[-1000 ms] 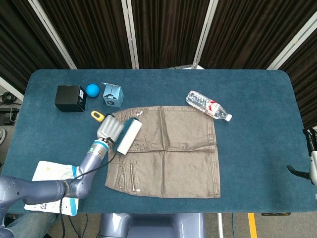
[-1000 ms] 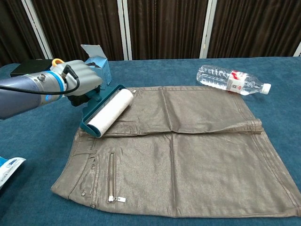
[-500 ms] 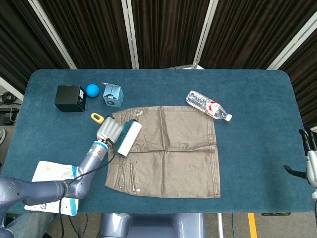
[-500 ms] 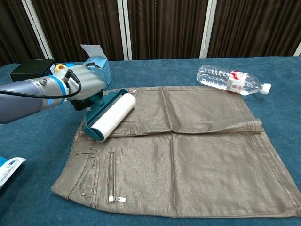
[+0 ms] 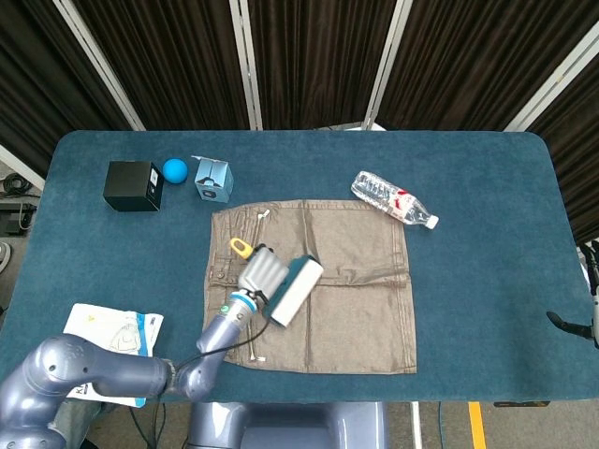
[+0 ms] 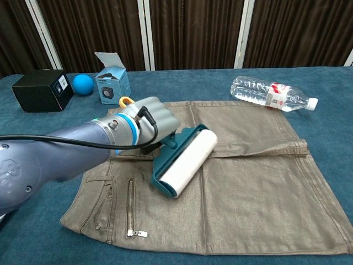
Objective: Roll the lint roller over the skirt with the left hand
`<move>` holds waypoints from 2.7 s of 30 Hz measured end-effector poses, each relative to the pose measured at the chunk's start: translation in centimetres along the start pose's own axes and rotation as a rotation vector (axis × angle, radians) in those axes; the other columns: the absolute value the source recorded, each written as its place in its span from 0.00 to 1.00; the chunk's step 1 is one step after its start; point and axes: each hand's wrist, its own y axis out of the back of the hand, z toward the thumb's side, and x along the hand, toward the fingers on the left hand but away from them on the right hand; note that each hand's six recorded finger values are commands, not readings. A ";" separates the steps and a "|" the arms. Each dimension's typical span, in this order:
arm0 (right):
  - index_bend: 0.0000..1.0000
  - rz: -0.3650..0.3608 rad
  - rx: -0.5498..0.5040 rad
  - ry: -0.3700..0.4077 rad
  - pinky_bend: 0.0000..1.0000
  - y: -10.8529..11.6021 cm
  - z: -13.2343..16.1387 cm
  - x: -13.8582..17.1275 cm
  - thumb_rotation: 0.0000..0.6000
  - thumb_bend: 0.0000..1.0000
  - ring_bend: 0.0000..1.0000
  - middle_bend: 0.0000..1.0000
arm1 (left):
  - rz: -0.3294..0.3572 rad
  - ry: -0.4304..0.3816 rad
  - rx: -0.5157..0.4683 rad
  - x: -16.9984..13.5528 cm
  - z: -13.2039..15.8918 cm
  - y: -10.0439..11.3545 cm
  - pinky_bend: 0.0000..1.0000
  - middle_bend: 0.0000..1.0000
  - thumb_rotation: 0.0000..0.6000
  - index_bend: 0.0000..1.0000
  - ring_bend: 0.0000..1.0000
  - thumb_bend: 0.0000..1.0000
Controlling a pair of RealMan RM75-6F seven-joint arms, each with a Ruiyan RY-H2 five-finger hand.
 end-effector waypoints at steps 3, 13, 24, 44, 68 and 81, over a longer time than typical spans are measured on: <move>0.00 -0.003 -0.001 -0.006 0.00 0.1 -0.2 0.0 1.00 0.00 0.00 0.00 | 0.015 -0.017 0.007 0.1 1.5 0.9 0.47 0.52 1.00 0.71 0.44 0.78; 0.00 -0.004 0.003 -0.003 0.00 0.1 -0.1 0.1 1.00 0.00 0.00 0.00 | 0.003 0.008 0.034 0.3 1.3 0.7 0.47 0.52 1.00 0.71 0.44 0.78; 0.00 -0.002 0.014 0.009 0.00 -0.1 0.4 0.2 1.00 0.00 0.00 0.00 | -0.073 0.118 0.101 -0.1 -4.7 -2.5 0.47 0.52 1.00 0.71 0.44 0.78; 0.00 0.018 0.038 0.041 0.00 -1.0 1.7 0.3 1.00 0.00 0.00 0.00 | -0.244 0.316 0.023 -4.2 -16.7 -11.8 0.47 0.52 1.00 0.71 0.44 0.78; 0.00 0.020 0.037 0.091 0.00 -1.2 3.2 1.1 1.00 0.00 0.00 0.00 | -0.176 0.434 -0.285 -9.7 -22.4 -15.2 0.01 0.00 1.00 0.00 0.00 0.00; 0.00 0.012 0.026 0.121 0.00 -0.7 3.6 1.6 1.00 0.00 0.00 0.00 | 0.322 0.532 -0.588 -21.5 -24.3 -11.5 0.00 0.00 1.00 0.00 0.00 0.00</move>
